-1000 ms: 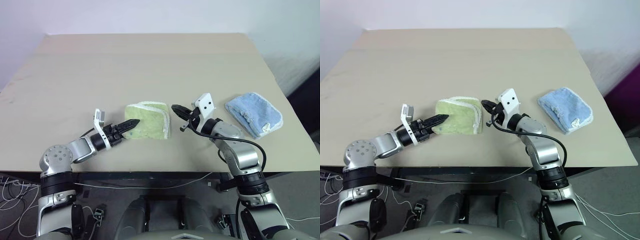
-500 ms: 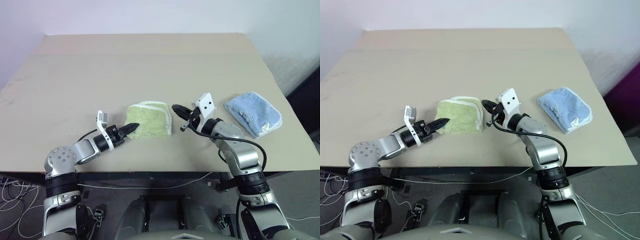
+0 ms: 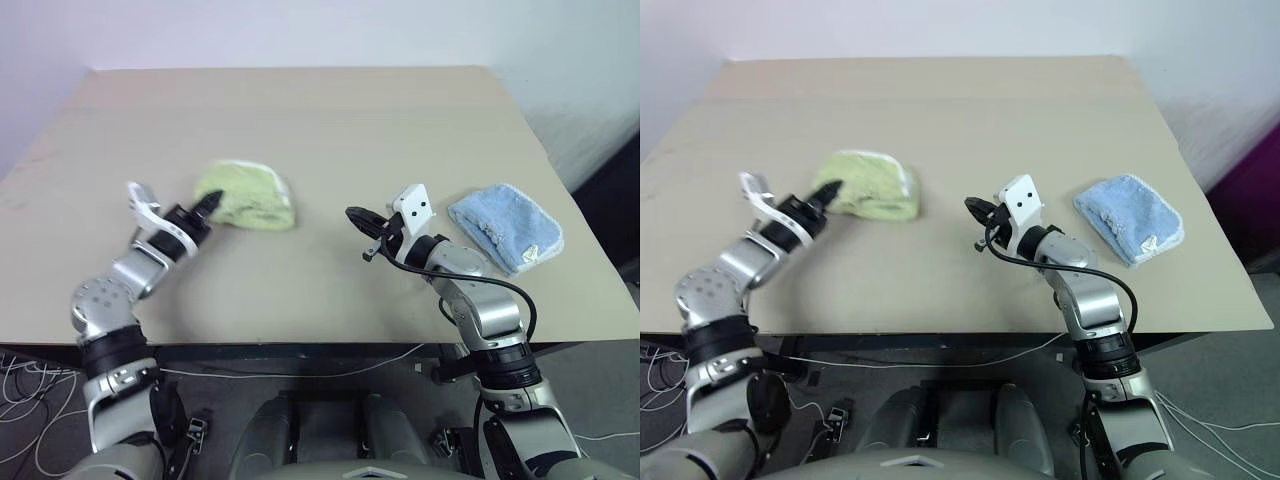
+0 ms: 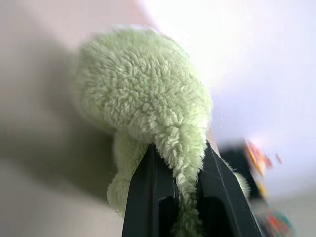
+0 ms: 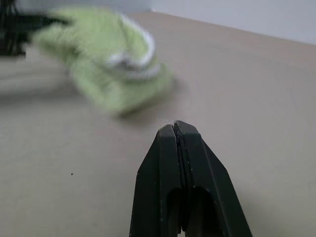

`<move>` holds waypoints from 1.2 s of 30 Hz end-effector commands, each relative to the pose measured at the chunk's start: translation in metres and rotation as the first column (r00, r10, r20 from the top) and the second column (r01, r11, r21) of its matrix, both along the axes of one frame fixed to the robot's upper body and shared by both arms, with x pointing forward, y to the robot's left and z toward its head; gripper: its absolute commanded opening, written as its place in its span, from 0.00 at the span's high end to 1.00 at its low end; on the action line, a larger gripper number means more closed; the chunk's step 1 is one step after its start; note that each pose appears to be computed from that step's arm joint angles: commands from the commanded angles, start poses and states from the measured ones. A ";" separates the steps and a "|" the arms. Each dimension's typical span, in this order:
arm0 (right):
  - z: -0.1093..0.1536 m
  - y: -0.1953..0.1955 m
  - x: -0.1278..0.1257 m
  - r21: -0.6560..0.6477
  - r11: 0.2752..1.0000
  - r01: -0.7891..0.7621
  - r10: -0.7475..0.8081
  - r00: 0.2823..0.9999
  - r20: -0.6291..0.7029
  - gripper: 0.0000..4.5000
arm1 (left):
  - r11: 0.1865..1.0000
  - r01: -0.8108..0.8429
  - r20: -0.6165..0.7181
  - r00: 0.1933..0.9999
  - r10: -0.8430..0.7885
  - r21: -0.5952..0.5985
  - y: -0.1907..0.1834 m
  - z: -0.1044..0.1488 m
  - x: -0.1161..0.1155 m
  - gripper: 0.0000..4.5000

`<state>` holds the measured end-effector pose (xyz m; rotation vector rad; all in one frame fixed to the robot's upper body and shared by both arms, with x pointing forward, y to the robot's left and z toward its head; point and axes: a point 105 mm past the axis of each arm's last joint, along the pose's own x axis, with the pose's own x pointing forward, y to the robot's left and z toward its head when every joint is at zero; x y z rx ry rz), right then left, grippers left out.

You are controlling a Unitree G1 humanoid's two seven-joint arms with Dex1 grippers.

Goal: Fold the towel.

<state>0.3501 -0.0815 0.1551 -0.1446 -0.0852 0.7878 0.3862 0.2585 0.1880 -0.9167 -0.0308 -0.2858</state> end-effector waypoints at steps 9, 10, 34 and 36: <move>0.013 0.002 -0.005 0.015 1.000 -0.011 0.010 0.998 0.061 1.00 | 0.851 -0.525 0.024 0.850 0.526 -0.015 0.147 -0.007 -0.031 1.00; 0.012 0.001 -0.005 0.014 1.000 -0.008 0.007 0.998 0.059 1.00 | 0.845 -0.535 0.001 0.845 0.535 -0.008 0.150 -0.018 -0.036 1.00; 0.006 0.011 -0.005 -0.001 0.998 -0.063 0.063 0.997 0.036 1.00 | 0.867 -0.499 -0.048 0.865 0.499 0.014 0.129 -0.059 -0.124 0.00; 0.007 0.008 -0.004 -0.001 0.998 -0.062 0.062 0.997 0.036 1.00 | 0.901 -0.420 -0.058 0.902 0.427 0.109 0.109 -0.060 -0.125 0.00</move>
